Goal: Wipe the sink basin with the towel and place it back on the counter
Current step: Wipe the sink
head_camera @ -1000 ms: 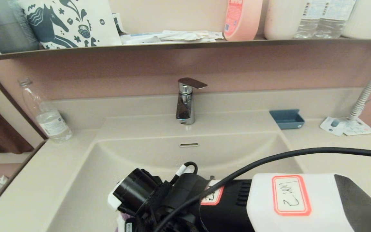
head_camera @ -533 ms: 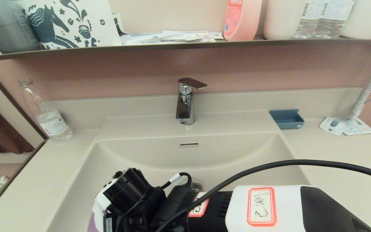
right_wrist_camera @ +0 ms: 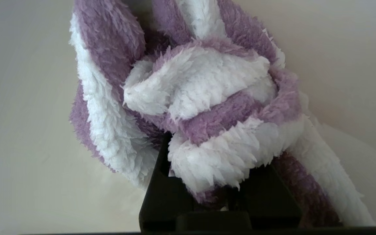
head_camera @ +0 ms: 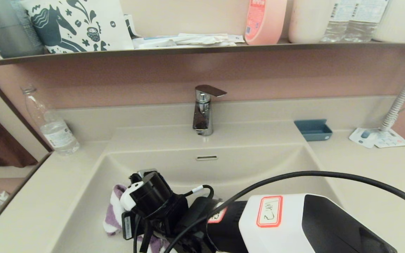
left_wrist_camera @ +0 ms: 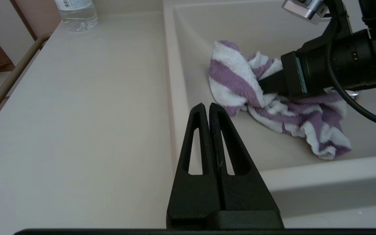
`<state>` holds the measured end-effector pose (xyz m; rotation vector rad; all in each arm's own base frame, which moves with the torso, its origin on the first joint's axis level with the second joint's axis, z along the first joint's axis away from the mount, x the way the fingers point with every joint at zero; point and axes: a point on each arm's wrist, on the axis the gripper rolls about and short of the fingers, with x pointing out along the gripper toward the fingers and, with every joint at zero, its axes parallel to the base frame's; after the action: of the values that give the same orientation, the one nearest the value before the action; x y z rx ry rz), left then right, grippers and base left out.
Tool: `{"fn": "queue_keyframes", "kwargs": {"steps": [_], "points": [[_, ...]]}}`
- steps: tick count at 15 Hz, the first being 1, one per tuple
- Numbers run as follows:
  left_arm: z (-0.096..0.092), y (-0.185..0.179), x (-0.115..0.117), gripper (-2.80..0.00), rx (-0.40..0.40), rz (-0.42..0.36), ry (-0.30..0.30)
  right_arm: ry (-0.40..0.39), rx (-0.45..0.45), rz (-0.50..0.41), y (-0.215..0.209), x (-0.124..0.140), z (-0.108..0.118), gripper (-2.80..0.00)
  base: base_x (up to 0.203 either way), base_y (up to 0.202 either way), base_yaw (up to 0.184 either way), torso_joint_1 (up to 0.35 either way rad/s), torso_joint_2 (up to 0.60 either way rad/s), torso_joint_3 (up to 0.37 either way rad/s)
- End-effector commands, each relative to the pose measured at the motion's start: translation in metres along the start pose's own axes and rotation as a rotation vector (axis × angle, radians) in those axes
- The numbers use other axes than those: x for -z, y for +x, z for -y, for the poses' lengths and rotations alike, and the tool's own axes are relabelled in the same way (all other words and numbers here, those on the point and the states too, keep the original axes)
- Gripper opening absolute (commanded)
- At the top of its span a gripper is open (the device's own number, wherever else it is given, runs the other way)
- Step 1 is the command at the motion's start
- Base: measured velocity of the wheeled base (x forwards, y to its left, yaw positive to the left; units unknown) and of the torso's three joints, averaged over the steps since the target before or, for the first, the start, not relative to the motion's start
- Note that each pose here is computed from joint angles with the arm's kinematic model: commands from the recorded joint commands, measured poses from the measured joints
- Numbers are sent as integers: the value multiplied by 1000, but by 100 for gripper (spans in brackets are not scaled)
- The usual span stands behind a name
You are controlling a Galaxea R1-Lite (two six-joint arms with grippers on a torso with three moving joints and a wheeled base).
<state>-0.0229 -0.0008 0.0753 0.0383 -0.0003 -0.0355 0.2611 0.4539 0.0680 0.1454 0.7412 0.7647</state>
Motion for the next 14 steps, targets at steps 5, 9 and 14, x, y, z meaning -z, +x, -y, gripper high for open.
{"fn": "queue_keyframes", "kwargs": {"steps": [5, 9, 14], "points": [[0, 0, 0, -280, 1, -1, 0, 13, 81, 67, 0, -22, 32, -280, 0, 0, 0, 0, 0, 0], [0, 0, 0, -280, 1, -1, 0, 10, 133, 82, -1, -29, 44, -280, 0, 0, 0, 0, 0, 0], [0, 0, 0, -280, 0, -1, 0, 7, 254, 109, -2, -35, 64, -280, 0, 0, 0, 0, 0, 0]]}}
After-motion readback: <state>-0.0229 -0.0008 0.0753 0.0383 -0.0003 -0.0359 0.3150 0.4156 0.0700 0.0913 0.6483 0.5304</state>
